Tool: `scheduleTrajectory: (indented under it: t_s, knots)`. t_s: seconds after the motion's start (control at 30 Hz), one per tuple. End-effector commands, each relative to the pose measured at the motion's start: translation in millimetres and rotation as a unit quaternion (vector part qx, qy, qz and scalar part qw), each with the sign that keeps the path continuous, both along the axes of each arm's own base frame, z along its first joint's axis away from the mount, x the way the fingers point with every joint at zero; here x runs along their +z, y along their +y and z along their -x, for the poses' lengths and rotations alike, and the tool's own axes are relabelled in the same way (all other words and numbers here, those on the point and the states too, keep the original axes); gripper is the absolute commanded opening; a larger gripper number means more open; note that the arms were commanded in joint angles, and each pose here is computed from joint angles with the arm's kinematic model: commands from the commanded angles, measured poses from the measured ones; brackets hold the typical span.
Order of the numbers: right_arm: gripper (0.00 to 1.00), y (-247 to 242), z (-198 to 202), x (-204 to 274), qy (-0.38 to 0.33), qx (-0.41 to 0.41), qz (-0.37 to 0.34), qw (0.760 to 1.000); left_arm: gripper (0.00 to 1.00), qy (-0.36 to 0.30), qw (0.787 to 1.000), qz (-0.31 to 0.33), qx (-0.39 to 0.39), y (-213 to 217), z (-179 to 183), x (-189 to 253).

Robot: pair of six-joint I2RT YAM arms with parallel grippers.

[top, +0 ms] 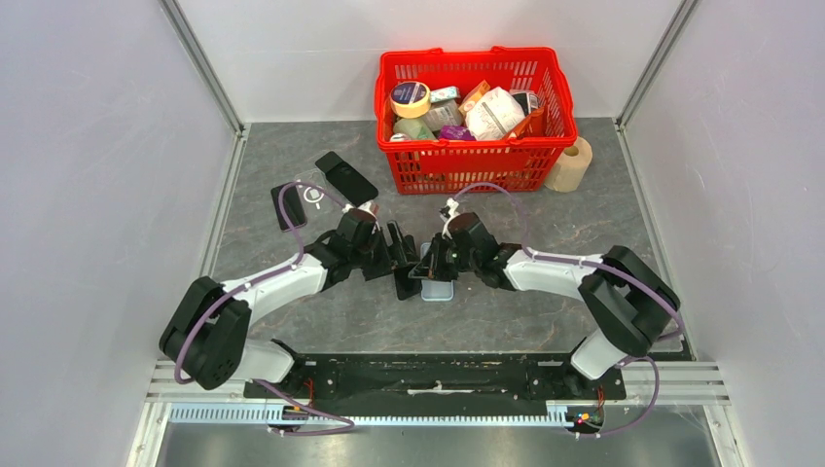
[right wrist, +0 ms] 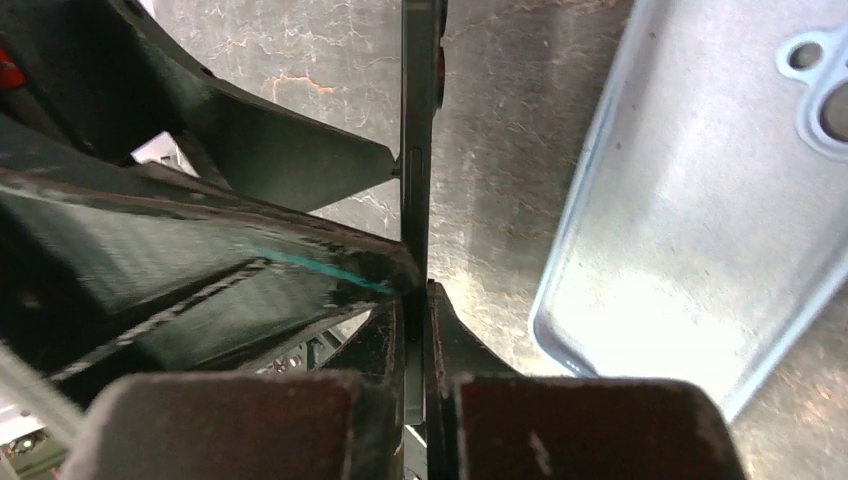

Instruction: Put the phone into the phone case

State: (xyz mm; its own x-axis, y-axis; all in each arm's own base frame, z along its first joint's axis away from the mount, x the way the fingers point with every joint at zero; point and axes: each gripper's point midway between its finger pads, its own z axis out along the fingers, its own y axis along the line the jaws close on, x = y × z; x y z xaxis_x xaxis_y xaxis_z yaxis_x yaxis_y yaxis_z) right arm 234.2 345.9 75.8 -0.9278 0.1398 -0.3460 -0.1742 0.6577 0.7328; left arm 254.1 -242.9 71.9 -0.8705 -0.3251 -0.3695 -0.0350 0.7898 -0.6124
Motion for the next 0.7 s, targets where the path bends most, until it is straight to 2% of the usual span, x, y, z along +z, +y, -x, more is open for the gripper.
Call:
scheduleTrajectory:
  t_s: [0.0, 0.13, 0.27, 0.47, 0.67]
  knots:
    - [0.00, -11.4, -7.2, 24.1, -0.044, -0.035, -0.005, 0.998, 0.90, -0.069, 0.996, 0.056, -0.017, -22.3, -15.5, 58.3]
    - [0.00, -30.8, -7.1, 28.7, -0.053, -0.059, 0.017, 0.997, 0.92, -0.082, 0.995, 0.049, -0.018, -18.4, -15.4, 66.1]
    - [0.00, -52.9, -7.9, 32.8, -0.058, -0.086, 0.030, 0.994, 0.90, -0.079, 0.997, 0.009, -0.001, -5.7, -18.2, 56.6]
    - [0.00, -76.8, -9.1, 27.1, -0.044, -0.111, 0.050, 0.992, 0.69, -0.051, 0.998, -0.024, 0.004, -4.5, -24.1, 29.4]
    - [0.00, -73.7, -10.9, 19.6, -0.035, -0.107, 0.050, 0.992, 0.54, -0.026, 0.999, -0.038, -0.002, -13.8, -27.7, 1.7]
